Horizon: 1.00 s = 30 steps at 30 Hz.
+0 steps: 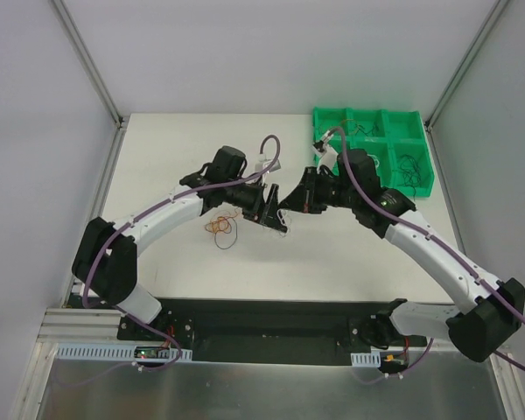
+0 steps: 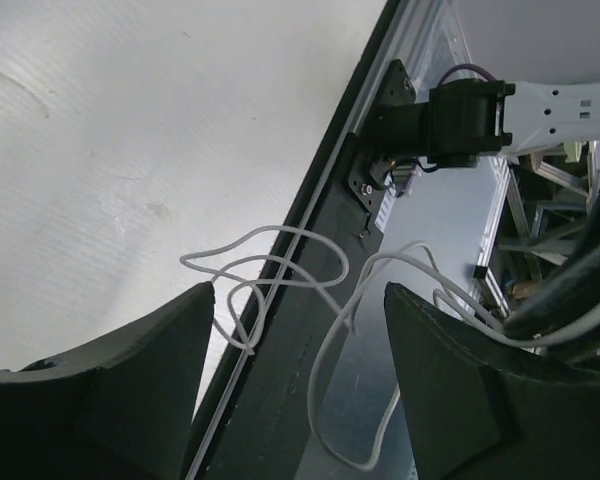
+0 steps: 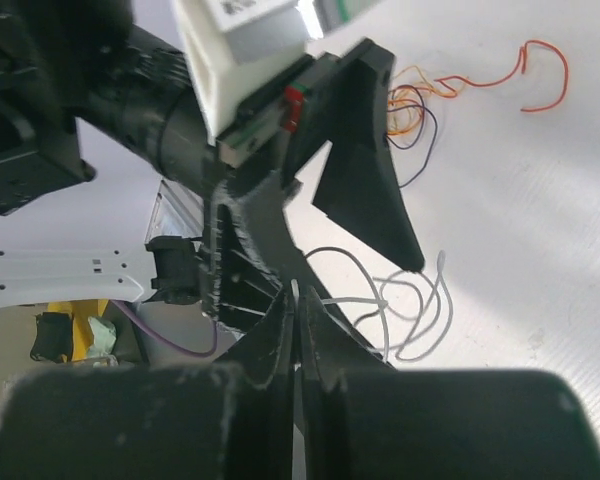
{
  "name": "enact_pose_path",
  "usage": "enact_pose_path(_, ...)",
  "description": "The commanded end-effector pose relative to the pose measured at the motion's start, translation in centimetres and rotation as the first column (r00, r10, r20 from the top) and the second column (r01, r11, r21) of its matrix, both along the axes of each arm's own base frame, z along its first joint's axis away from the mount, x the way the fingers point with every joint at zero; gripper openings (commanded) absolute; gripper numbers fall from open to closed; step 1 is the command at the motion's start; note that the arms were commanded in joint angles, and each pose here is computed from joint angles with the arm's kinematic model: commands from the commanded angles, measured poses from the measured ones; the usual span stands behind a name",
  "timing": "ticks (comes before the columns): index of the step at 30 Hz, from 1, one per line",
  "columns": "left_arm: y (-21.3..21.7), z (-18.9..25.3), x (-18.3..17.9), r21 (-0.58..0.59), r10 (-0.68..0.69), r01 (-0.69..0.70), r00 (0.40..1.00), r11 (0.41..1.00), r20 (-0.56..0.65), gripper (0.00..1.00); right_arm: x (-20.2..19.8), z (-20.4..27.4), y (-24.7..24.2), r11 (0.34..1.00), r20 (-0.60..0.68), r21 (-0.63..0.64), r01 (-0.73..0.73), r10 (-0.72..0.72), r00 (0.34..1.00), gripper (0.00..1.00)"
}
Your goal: Untangle the cables
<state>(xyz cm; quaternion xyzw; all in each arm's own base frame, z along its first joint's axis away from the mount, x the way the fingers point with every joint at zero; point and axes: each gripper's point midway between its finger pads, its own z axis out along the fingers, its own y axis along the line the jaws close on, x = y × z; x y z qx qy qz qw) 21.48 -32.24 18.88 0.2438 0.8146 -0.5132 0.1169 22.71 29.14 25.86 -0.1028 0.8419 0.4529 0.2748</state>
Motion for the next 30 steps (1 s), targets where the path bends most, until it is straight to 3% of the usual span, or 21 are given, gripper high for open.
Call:
enact_pose_path(1,-2.2,2.1,-1.1,-0.102,-0.090,0.089,0.996,0.991,0.001,0.66,-0.9,6.0,0.4,0.990,0.107,0.131,-0.042,0.028,0.994,0.00)
enact_pose_path(12,-3.4,-0.8,1.2,-0.018,-0.001,0.000,0.997,1.000,-0.080,0.28,-2.5,12.9,-0.5,0.964,0.228,0.259,-0.061,0.000,0.974,0.01)
enact_pose_path(17,-2.7,-4.6,2.1,0.089,0.056,-0.045,0.991,0.995,-0.119,0.18,-3.5,18.0,-1.8,0.956,0.325,0.284,-0.070,-0.028,0.945,0.00)
enact_pose_path(20,-1.4,-6.9,2.6,0.173,0.116,-0.090,0.983,0.981,-0.145,0.00,-3.7,21.0,-2.8,0.956,0.395,0.286,-0.058,-0.062,0.916,0.00)
enact_pose_path(25,0.5,-7.6,3.9,0.210,0.184,-0.148,0.969,0.966,-0.164,0.00,-3.0,24.1,-4.1,0.952,0.450,0.306,-0.020,-0.127,0.884,0.00)
enact_pose_path(30,1.9,-6.2,3.9,0.205,0.205,-0.173,0.968,0.963,-0.146,0.00,-0.7,23.6,-5.0,0.957,0.447,0.288,0.041,-0.172,0.878,0.00)
